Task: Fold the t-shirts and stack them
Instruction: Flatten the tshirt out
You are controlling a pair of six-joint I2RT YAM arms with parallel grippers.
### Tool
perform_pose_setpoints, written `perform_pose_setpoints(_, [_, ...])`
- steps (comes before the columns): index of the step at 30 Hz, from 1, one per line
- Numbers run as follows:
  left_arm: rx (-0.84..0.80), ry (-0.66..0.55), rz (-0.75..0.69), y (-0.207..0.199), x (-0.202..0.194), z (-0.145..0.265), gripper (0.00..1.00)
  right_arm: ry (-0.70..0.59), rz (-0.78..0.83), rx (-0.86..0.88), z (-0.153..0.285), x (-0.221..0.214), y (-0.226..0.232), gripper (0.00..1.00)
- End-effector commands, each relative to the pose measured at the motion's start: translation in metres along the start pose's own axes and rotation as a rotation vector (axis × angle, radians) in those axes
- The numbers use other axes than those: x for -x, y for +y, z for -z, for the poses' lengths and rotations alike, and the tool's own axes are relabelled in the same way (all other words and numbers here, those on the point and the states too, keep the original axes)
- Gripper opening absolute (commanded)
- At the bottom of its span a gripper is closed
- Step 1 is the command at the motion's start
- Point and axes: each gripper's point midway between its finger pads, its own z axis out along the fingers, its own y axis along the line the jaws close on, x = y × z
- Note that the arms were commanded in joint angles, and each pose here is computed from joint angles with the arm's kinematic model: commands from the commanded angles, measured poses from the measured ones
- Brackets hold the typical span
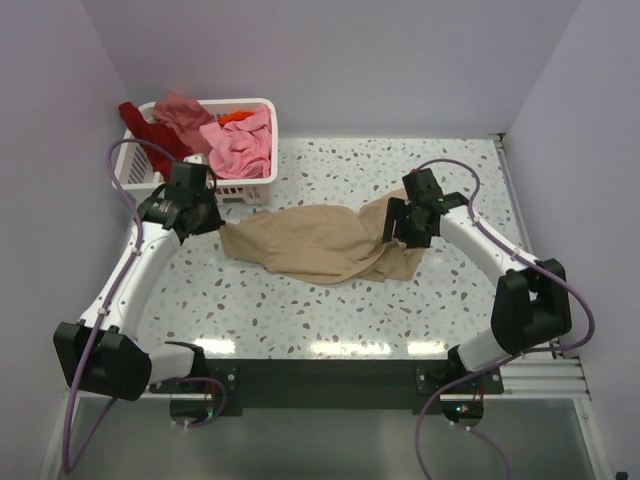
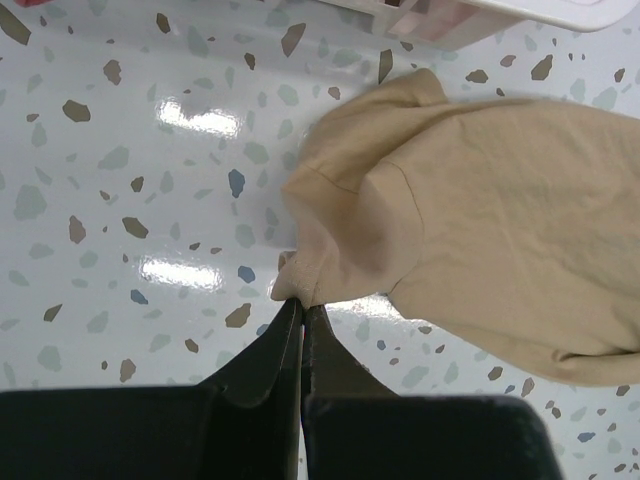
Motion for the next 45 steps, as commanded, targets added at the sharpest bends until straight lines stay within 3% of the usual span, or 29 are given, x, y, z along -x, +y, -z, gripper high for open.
perform_pose_setpoints(1, [-0.02,-0.04,0.009,-0.003,0.01,0.001,0.0,-0.044,-0.034,0.013,-0.007,0.021,0.01,0.68])
perform_pose_setpoints(10, [-0.012,-0.045,0.003,-0.002,0.012,0.003,0.0,-0.044,-0.048,-0.043,-0.031,0.027,0.004,0.65])
perform_pose_setpoints(20, [-0.001,-0.05,0.003,0.0,0.013,0.001,0.0,-0.043,-0.047,-0.092,-0.047,0.029,-0.003,0.51])
perform_pose_setpoints(23, [0.0,-0.047,0.0,0.0,0.013,0.0,0.0,-0.034,-0.051,-0.09,-0.05,0.028,-0.002,0.42])
perform_pose_setpoints(28, [-0.003,-0.048,-0.008,0.0,0.013,-0.002,0.0,-0.038,-0.057,-0.101,-0.04,0.029,-0.003,0.08])
perform_pose_setpoints(31, [-0.016,-0.056,-0.02,-0.002,0.014,-0.002,0.0,-0.051,-0.053,-0.143,-0.025,0.031,-0.011,0.0])
perform_pose_setpoints(35, [-0.057,-0.084,-0.038,-0.01,0.022,-0.002,0.0,-0.073,-0.043,-0.181,0.009,0.033,-0.021,0.0])
perform_pose_setpoints(42, [-0.109,-0.165,-0.046,-0.021,0.05,0.021,0.0,-0.213,-0.064,-0.223,0.101,0.059,-0.047,0.0])
perform_pose_setpoints(45, [-0.138,-0.233,-0.029,-0.025,0.069,0.054,0.0,-0.332,-0.055,-0.217,0.16,0.08,-0.055,0.0])
